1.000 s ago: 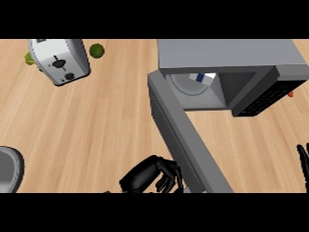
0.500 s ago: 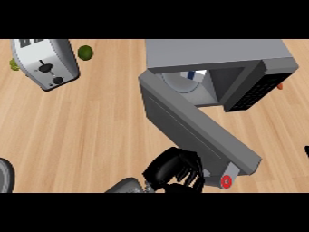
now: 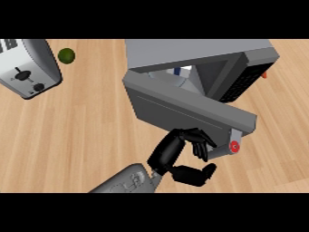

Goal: Pick up the milk, place it into the microwave and close the microwave

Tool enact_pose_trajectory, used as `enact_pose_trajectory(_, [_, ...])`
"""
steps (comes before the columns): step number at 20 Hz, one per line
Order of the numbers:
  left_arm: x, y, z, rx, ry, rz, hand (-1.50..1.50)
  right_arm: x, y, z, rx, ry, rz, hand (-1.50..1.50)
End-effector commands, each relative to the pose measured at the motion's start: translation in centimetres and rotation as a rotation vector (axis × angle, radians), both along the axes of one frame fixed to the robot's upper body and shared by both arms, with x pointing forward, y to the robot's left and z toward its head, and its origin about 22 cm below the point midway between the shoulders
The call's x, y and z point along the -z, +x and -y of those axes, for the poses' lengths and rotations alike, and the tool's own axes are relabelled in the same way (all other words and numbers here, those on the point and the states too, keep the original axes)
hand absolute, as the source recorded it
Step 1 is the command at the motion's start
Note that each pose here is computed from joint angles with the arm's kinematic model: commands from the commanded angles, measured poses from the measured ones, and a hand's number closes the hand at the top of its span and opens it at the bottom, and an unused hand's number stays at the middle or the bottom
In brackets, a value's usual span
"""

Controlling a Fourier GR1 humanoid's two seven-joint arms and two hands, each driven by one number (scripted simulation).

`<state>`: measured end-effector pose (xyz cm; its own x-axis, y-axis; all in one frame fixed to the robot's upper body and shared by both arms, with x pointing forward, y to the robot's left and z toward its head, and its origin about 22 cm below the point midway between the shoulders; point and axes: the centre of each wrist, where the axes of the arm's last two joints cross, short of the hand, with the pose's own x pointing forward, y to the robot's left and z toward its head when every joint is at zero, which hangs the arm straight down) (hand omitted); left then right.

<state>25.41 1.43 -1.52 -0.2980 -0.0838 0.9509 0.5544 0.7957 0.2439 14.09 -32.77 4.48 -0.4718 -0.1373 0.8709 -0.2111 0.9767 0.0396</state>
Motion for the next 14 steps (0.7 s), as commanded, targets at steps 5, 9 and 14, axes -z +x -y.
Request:
enact_pose_trajectory(5, [-2.7, 2.6, 0.9, -0.106, -0.13, 0.073, -1.5, -1.7, 0.9, 0.0, -0.058, 0.025, 0.046, -1.5])
enact_pose_trajectory(9, [-3.5, 3.7, 1.2, -0.123, -0.151, 0.094, -1.5, -2.5, 1.3, -0.1, -0.082, 0.034, 0.068, -1.5])
enact_pose_trajectory(14, [-4.3, 5.1, 1.5, -0.165, -0.153, 0.112, -1.5, -3.1, 1.7, 0.6, -0.12, 0.022, 0.064, -1.5])
